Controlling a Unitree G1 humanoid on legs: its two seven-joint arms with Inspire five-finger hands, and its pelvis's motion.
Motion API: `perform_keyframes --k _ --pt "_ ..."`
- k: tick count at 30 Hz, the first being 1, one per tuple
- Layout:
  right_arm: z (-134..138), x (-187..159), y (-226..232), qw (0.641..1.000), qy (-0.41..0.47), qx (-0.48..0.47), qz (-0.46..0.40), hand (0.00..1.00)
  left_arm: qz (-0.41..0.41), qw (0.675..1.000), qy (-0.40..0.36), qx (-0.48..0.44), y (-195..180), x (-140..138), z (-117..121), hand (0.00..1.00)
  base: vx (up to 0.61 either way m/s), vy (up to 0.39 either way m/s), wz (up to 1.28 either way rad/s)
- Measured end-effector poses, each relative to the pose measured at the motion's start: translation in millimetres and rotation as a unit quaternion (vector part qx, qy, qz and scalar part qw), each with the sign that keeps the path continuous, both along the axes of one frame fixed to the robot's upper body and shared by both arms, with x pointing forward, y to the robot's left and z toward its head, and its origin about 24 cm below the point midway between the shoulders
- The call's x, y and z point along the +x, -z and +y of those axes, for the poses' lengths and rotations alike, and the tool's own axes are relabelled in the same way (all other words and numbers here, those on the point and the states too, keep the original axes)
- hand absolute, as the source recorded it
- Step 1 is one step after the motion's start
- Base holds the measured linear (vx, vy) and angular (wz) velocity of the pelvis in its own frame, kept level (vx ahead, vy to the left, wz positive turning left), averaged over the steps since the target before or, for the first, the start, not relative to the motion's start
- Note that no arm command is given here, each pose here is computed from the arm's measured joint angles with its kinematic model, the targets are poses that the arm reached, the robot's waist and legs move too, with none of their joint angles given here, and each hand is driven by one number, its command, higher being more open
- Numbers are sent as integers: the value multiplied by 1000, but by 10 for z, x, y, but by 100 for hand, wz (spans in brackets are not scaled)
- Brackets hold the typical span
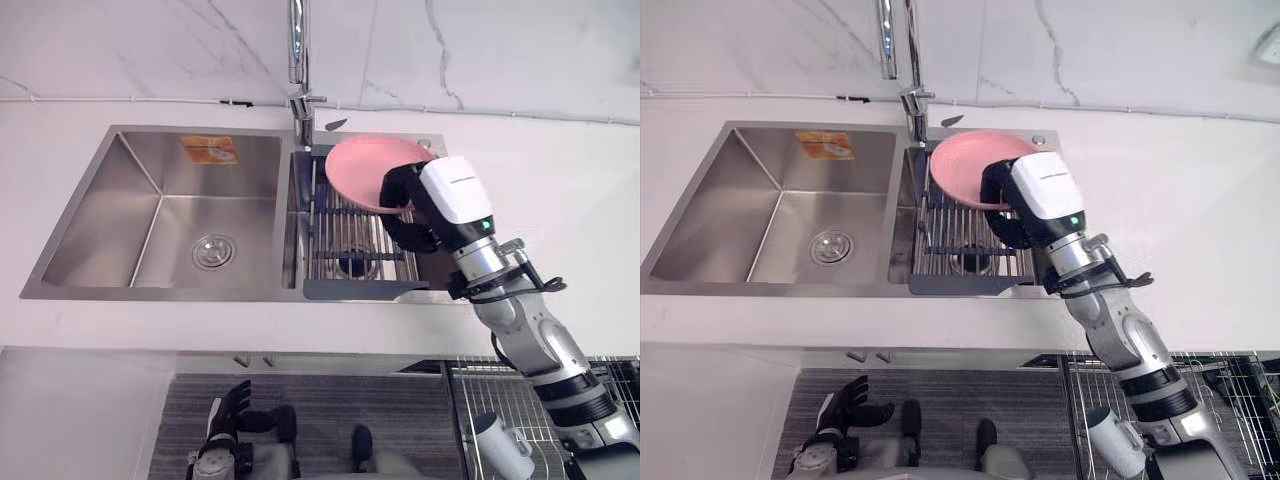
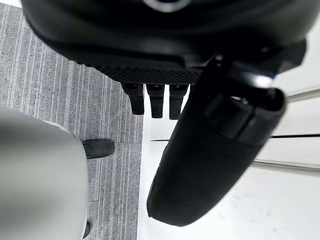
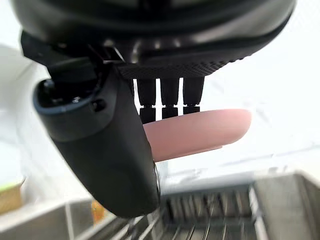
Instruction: Walk over to the sink, pick up the cup, carry it to the dishwasher, place the cup inside the dishwasher, then close the dishwasher door
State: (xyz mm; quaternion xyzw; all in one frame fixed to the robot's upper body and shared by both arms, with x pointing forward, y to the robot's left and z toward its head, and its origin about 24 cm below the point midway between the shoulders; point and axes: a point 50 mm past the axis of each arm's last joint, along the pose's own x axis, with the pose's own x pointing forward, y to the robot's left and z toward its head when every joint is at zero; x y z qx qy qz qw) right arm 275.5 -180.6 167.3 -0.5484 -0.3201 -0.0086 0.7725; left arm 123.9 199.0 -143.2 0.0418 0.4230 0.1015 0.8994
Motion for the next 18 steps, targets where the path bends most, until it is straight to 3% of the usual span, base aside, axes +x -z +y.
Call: perform_keyframes --k 18 --pt "-254 -449 289 987 91 135 5 30 33 999 17 8 65 -113 -13 90 -9 -4 -5"
